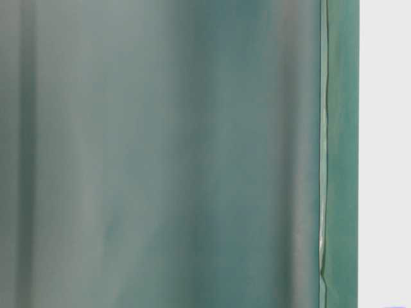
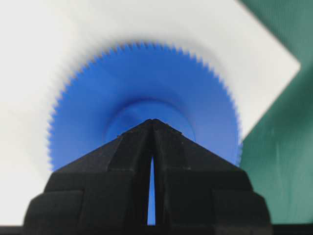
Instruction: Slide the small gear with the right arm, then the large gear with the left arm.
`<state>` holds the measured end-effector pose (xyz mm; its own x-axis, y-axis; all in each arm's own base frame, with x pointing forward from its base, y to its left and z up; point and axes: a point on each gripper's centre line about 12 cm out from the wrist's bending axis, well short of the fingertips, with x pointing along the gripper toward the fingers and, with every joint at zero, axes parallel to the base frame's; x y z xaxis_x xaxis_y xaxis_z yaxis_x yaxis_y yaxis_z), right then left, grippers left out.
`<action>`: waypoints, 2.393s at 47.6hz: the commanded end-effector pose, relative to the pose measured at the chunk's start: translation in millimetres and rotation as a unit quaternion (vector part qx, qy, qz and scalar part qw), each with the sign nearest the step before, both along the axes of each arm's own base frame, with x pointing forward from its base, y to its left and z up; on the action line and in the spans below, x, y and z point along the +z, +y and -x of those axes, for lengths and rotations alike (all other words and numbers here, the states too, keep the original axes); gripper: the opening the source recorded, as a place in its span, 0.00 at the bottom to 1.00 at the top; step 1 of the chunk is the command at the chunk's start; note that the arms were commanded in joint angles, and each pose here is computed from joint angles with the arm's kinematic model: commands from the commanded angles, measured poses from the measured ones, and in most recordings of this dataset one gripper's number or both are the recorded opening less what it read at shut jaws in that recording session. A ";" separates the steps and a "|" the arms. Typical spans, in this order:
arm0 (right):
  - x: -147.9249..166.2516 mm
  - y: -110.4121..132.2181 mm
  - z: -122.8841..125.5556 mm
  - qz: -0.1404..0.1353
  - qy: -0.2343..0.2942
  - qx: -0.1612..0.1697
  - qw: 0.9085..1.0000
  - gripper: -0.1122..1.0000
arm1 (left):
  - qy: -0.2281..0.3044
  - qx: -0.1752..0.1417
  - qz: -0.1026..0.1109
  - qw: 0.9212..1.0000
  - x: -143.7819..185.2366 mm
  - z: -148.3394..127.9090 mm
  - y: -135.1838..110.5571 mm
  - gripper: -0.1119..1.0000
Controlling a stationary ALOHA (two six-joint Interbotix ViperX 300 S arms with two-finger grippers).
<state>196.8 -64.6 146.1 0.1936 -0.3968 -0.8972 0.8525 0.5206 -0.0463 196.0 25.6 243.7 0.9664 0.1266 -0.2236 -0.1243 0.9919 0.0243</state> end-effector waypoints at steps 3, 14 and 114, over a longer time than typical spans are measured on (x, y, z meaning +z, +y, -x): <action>22.6 -3.5 -10.5 0.025 -0.037 0.014 0.999 0.55 | -0.005 0.002 0.000 1.000 6.8 -4.9 1.3 0.11; 59.1 -11.0 -13.6 0.074 -0.055 0.021 0.996 0.55 | 0.001 0.002 0.000 1.000 4.1 -6.6 1.5 0.10; 97.1 -13.9 -26.3 0.131 -0.114 0.090 0.981 0.55 | 0.287 0.069 0.113 0.949 -107.7 -22.1 18.4 0.11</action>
<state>219.5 -78.5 237.8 0.4499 -0.5473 -0.7058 0.7548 0.6553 -0.0270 216.7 42.3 137.3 0.6518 0.1245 -0.7481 -0.2770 0.9574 -0.0820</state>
